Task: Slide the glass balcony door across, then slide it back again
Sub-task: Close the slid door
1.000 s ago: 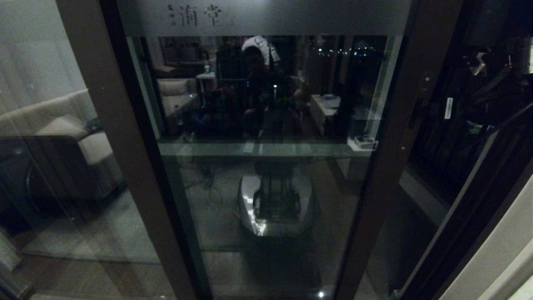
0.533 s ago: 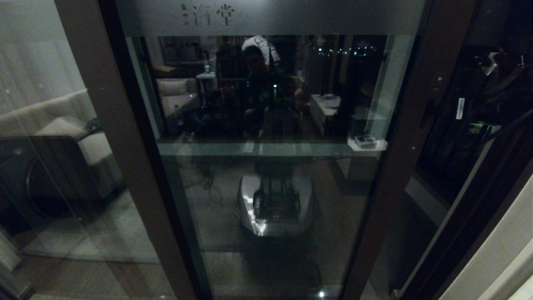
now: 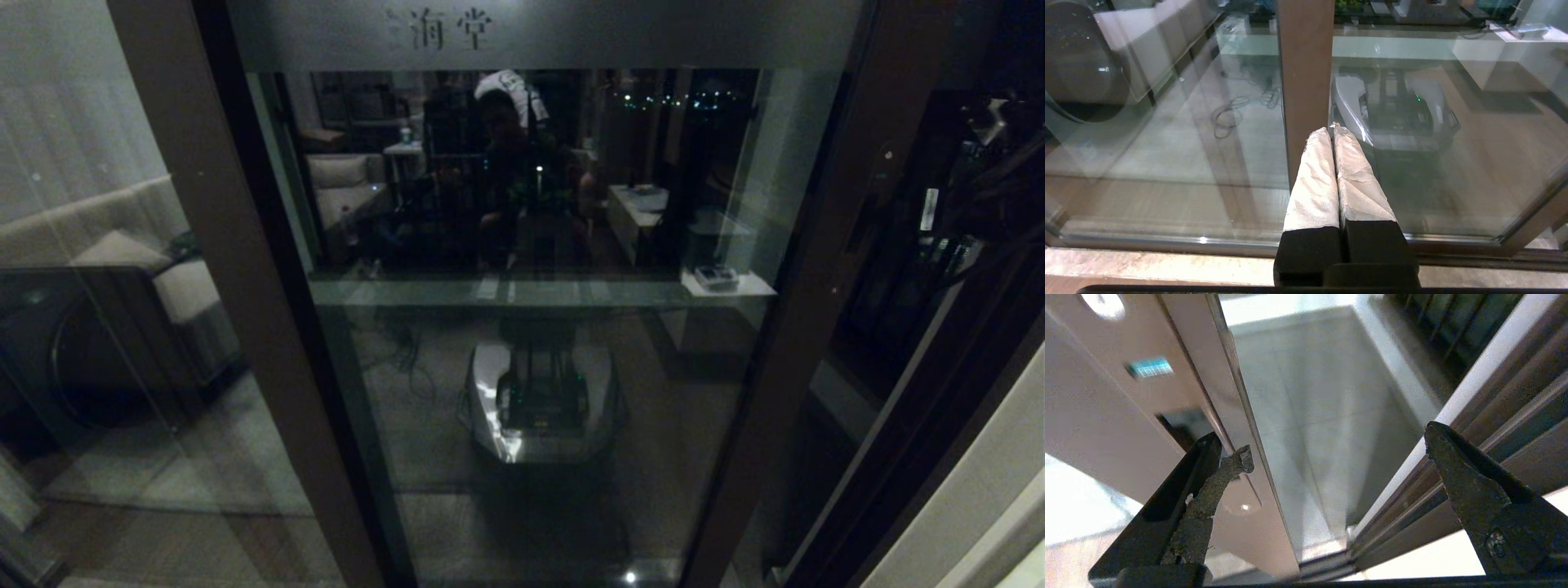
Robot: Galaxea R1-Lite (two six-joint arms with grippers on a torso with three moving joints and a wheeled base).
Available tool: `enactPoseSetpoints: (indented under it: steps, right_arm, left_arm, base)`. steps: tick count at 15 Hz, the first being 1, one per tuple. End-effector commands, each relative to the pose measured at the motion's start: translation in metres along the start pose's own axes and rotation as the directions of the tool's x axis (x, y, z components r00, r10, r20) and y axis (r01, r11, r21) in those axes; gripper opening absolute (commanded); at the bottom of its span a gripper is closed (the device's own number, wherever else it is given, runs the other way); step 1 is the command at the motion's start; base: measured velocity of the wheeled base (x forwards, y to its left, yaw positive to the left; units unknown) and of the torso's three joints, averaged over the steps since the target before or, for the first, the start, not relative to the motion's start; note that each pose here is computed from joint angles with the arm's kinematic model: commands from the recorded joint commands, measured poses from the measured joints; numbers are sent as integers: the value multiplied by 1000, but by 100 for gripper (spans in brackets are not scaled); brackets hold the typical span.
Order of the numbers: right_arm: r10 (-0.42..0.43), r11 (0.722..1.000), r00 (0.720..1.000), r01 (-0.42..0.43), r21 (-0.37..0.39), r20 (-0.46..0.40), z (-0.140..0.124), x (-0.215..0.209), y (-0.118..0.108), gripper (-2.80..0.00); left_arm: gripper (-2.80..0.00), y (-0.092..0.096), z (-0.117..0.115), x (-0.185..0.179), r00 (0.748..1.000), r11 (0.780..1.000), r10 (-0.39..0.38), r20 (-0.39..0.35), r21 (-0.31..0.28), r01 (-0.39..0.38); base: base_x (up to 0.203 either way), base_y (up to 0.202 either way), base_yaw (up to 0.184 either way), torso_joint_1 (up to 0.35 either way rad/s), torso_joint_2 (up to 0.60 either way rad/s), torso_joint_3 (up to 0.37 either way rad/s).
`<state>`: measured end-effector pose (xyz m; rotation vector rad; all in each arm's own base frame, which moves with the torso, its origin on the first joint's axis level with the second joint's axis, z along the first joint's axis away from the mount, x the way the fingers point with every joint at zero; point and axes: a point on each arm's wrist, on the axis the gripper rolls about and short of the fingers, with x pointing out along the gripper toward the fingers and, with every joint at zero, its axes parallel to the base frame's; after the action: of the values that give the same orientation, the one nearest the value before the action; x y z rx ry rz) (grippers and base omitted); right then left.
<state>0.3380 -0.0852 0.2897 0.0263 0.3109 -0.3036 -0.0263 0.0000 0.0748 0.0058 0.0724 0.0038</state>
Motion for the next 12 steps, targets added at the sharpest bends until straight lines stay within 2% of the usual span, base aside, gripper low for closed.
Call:
enactPoseSetpoints:
  steps: [1,6,12]
  right_arm:
    - [-17,1000,1000,17,5,7,0,1,-5,0]
    - [-26,1000,1000,26,10,-9,-6,-4,-10,0]
    - [-50,999,999,50,17,16,-9,-2,-18,0]
  left_arm:
    - [-280,0,0,0,1000,1000,1,0,0,-1]
    - [-280,0,0,0,1000,1000,1,-1,0,-1]
    - [-280,0,0,0,1000,1000,1,0,0,-1]
  base:
    - [0,0,0,0,0,0]
    - [0,0,0,0,0,0]
    - [0,0,0,0,0,0]
